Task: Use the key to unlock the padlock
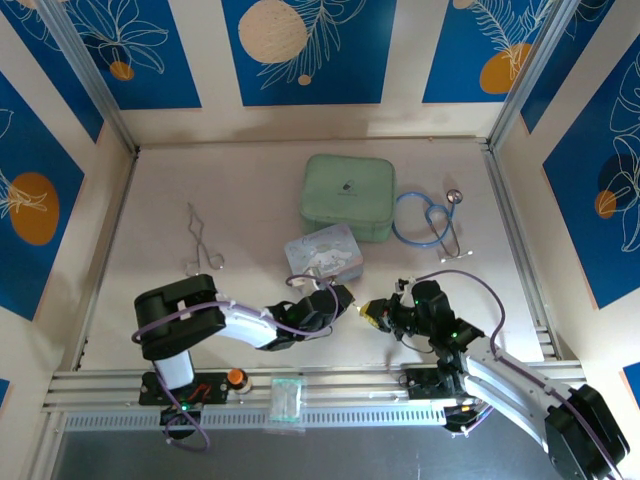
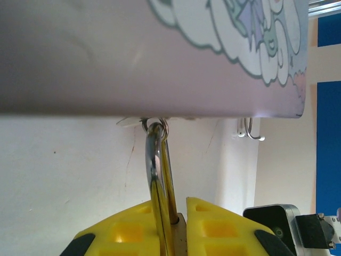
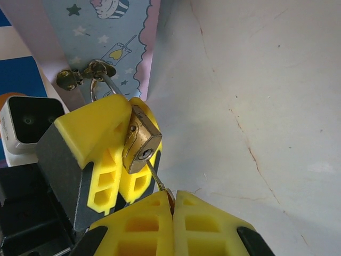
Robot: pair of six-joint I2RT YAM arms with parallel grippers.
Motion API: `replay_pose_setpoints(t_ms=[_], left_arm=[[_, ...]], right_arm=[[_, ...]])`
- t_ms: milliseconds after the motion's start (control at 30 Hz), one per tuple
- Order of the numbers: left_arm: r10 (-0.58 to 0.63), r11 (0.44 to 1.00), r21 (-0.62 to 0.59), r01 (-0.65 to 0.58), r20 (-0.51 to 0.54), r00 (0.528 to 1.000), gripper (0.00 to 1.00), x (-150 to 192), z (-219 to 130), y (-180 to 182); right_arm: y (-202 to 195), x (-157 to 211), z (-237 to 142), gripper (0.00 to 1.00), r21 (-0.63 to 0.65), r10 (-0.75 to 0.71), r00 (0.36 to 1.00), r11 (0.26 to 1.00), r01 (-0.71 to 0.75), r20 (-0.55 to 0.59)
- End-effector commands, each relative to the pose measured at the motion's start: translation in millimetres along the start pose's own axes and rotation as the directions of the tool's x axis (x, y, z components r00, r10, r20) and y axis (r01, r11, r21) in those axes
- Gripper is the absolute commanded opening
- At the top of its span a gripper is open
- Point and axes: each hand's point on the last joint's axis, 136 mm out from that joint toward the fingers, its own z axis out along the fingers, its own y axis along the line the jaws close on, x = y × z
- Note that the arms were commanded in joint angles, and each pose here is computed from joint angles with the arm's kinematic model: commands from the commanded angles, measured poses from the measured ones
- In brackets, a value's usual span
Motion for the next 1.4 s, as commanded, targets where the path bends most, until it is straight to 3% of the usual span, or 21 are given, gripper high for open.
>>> replay_pose_setpoints(t_ms=[0, 200, 467, 833, 1367], left_arm=[[-0.121, 0.99, -0.08, 0.114, -0.09, 0.989, 0.08, 18, -1, 27], [-0.147, 0.988, -0.059, 0.14, -0.129, 0.981, 0.08, 26, -3, 19], [-0.148, 0.989, -0.032, 0.145, -0.147, 0.978, 0.08, 28, -10, 6], [-0.157, 0.987, -0.043, 0.152, -0.164, 0.974, 0.08, 37, -7, 6], [-0.204, 0.978, -0.072, 0.194, -0.176, 0.963, 0.07, 40, -8, -4]], right_arm=[[10, -3, 0, 0.0, -0.03, -0.009, 1.0, 1.0, 0.009, 0.008], [19, -7, 1, 0.0, -0.08, 0.01, 1.0, 0.997, -0.008, 0.023], [17, -11, 4, 0.0, -0.042, 0.014, 0.999, 0.999, -0.013, 0.034], [33, -14, 4, 0.0, -0.128, 0.074, 0.995, 0.99, -0.065, 0.068], [43, -9, 10, 0.0, -0.141, 0.002, 0.997, 0.99, 0.008, 0.072]])
